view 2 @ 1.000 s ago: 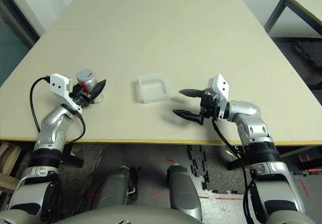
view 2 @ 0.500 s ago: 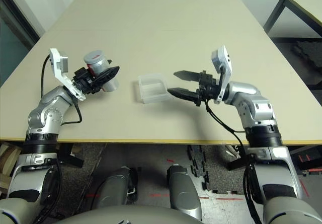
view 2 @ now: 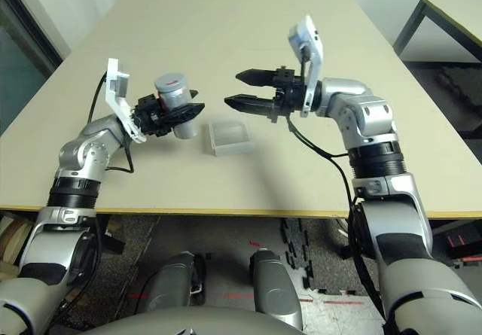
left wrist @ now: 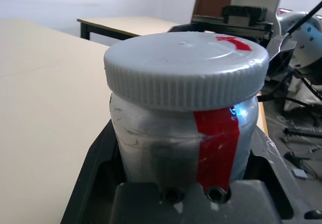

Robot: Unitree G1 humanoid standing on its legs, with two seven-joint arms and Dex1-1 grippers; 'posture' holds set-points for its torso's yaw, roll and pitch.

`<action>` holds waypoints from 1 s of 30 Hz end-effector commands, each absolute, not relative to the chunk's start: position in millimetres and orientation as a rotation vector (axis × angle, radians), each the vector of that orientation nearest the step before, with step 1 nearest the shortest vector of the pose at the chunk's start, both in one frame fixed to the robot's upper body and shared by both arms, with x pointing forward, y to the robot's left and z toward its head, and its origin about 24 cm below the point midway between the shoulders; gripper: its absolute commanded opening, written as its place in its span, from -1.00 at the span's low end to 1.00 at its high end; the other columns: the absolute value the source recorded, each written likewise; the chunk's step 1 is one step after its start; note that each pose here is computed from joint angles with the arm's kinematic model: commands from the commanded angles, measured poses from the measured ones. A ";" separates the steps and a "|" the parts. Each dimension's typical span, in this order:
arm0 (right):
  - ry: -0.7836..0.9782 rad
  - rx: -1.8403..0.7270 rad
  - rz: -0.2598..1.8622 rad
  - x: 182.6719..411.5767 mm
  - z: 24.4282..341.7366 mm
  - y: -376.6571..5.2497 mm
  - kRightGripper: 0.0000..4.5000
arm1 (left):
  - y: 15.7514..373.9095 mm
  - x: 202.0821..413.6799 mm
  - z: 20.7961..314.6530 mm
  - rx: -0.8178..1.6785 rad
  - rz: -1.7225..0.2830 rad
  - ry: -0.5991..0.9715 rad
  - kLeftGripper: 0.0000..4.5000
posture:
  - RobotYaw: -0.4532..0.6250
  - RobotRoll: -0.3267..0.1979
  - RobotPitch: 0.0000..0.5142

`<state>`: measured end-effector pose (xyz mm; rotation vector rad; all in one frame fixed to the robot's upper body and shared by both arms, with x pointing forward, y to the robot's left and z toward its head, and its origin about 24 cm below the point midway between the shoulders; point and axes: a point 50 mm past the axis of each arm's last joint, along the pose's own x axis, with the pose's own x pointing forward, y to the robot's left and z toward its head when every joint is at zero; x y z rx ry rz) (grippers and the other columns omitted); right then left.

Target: Pour the medicine from the bottle into the box.

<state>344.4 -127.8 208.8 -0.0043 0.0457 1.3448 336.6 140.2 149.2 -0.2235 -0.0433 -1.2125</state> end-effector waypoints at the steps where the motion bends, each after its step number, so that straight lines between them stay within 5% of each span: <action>1: 0.057 -0.016 1.364 347.2 211.2 -117.6 1.00 | 133.2 339.7 147.0 -0.188 -1.240 -0.031 0.25 | -0.47 0.25 -0.90; 30: 0.072 0.036 1.426 354.3 205.9 -78.9 1.00 | 114.7 345.2 139.9 -0.132 -1.273 -0.033 0.25 | -0.47 0.25 -0.83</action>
